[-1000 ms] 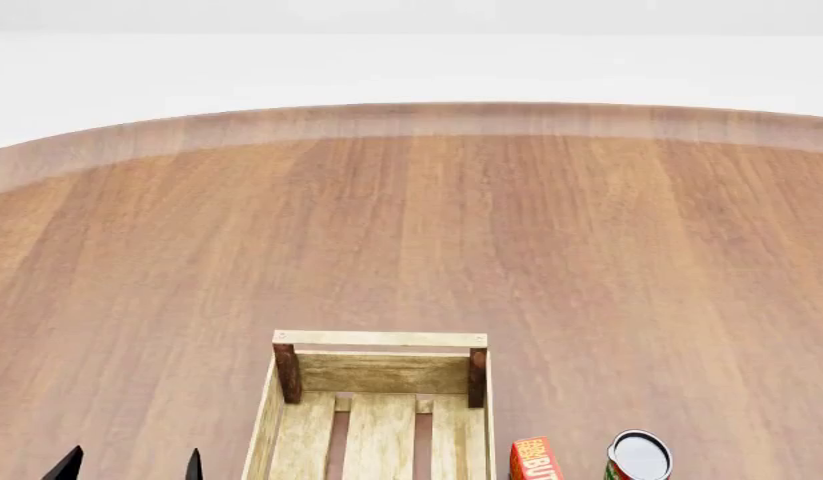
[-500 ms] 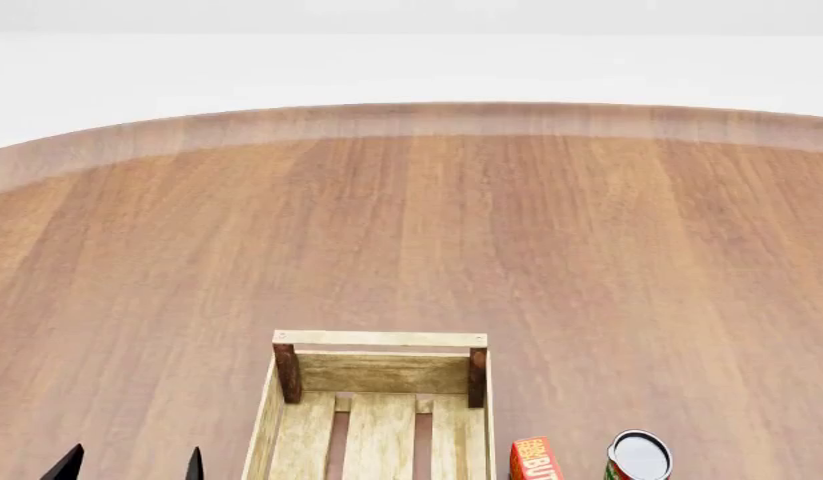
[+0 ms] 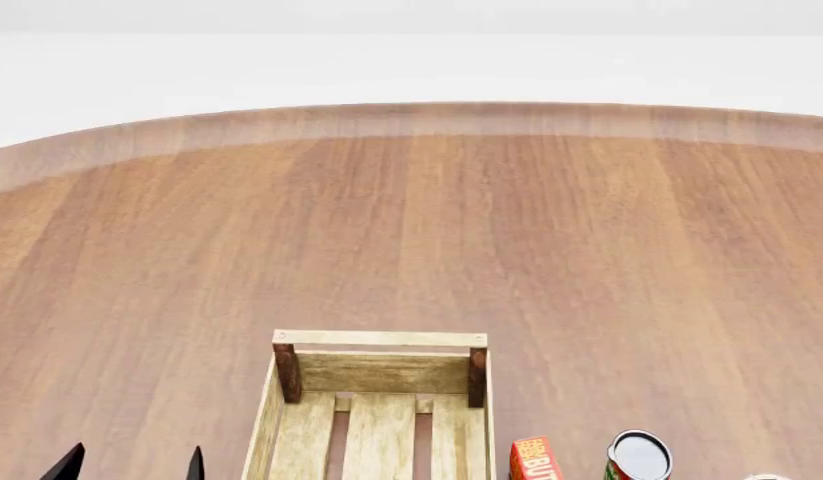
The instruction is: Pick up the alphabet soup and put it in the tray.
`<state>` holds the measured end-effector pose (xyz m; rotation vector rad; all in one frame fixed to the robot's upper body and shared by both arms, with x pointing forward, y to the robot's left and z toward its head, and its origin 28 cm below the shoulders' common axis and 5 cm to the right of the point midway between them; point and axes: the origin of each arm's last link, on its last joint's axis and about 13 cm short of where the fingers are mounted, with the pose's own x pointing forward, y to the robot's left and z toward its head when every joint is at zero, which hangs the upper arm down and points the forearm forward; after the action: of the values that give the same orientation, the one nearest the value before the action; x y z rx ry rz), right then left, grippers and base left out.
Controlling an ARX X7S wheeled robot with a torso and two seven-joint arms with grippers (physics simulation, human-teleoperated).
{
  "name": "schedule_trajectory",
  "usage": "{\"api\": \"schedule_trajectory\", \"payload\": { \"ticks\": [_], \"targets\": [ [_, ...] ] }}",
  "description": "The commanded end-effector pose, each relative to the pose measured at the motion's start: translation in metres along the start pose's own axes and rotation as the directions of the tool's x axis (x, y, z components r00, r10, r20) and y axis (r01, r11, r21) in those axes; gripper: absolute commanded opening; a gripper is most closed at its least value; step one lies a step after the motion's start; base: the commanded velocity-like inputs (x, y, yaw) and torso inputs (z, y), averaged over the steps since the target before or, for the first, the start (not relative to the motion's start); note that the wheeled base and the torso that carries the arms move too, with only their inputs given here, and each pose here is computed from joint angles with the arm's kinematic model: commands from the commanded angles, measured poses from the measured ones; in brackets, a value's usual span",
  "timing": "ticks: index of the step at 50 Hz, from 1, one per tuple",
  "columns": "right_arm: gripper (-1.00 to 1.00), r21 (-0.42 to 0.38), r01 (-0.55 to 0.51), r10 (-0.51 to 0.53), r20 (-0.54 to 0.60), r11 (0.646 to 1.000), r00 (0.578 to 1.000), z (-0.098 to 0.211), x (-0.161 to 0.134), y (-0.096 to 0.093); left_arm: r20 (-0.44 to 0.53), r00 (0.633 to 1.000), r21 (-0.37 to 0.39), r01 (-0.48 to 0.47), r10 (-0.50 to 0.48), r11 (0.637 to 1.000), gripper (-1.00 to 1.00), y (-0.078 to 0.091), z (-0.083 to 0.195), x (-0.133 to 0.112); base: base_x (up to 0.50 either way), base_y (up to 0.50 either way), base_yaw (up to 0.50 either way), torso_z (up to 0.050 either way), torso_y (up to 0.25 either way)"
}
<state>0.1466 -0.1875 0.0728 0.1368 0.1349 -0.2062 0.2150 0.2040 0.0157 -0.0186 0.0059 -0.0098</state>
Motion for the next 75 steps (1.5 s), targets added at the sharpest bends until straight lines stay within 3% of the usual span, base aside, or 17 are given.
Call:
{"api": "schedule_trajectory", "payload": {
  "ticks": [1,30,75],
  "targets": [
    [-1.0,-0.031,-0.094,0.095,0.041,0.995,0.995,0.009,0.01,0.017,-0.001,1.0,0.002,0.003,-0.003,1.0,1.0,-0.001,0.0,0.0,0.0,0.0,0.0,0.0,0.0],
    [-1.0,-0.03,-0.251,0.251,0.003,0.968,0.968,0.002,0.031,0.05,0.0,1.0,-0.003,0.003,-0.003,1.0,1.0,0.0,0.0,0.0,0.0,0.0,0.0,0.0,0.0],
    [-1.0,0.036,-0.473,0.473,0.011,0.88,0.881,-0.001,0.072,0.107,0.005,1.0,-0.002,0.002,-0.002,1.0,1.0,-0.002,0.002,-0.001,0.0,0.0,0.0,0.0,0.001]
  ]
}}
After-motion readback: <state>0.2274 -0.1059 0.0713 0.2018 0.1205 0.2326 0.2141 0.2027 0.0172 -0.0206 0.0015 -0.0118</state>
